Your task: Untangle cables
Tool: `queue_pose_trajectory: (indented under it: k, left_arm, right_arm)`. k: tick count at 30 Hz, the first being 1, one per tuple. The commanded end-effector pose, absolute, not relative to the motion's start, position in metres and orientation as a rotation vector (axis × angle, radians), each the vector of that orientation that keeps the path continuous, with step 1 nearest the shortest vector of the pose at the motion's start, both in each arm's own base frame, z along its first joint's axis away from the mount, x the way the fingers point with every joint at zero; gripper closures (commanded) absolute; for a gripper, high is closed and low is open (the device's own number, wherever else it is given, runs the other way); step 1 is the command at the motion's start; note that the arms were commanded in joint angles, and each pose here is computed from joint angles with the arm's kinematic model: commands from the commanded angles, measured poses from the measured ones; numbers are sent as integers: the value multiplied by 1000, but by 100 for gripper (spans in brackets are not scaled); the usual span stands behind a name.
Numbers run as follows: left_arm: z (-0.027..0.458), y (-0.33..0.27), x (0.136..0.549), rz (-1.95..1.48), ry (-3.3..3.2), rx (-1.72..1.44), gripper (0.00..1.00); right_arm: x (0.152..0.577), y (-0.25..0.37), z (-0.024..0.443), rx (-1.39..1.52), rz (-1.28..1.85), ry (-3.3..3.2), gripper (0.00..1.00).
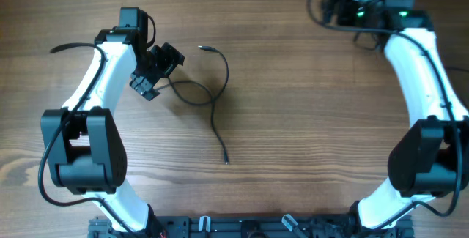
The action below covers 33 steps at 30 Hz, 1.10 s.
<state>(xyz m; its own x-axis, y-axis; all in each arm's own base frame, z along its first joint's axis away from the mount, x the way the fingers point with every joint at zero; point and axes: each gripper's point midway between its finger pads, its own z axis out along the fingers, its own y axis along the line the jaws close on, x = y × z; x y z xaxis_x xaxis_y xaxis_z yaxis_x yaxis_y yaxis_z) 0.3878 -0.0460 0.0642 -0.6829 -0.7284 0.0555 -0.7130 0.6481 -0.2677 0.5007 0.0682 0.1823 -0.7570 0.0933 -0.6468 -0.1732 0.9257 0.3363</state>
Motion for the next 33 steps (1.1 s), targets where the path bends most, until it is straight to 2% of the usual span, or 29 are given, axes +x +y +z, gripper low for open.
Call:
queue_pose_trajectory:
  k: [1, 4, 6, 9, 12, 19, 22, 25, 28, 30, 31, 33]
  left_arm:
    - [63, -47, 387, -397, 2807, -1210, 0]
    - [63, -47, 387, -397, 2807, -1210, 0]
    - [63, -47, 387, -397, 2807, -1210, 0]
    - [63, -47, 387, -397, 2807, -1210, 0]
    - [63, -47, 389, -407, 2797, -1218, 0]
    - [65, -37, 391, -409, 2774, -1239, 0]
    - [69, -14, 383, -396, 2755, -1338, 0]
    - [74, 7, 374, -422, 2727, -1448, 0]
    - [74, 26, 362, -433, 2709, -1560, 0]
    - [73, 34, 356, -423, 2704, -1610, 0]
    - [73, 36, 353, -420, 2704, -1626, 0]
    - [73, 39, 349, -414, 2707, -1650, 0]
  right_arm:
    - [457, 163, 145, -241, 869, 2466, 0]
    - [427, 207, 108, -400, 900, 2532, 0]
    - [405, 236, 94, -611, 894, 2519, 1]
    - [369, 283, 78, -1087, 841, 2347, 0]
    - [355, 311, 60, -1332, 712, 2223, 0]
    - [352, 362, 25, -1497, 520, 2053, 0]
    - [363, 369, 5, -1491, 315, 2037, 0]
    - [356, 378, -11, -1540, 299, 2015, 1]
    - [344, 377, -30, -1585, 303, 2054, 31]
    - [338, 369, -43, -1608, 274, 2100, 70]
    - [341, 365, -45, -1588, 249, 2121, 94]
    - [361, 353, -41, -1389, 132, 2220, 96]
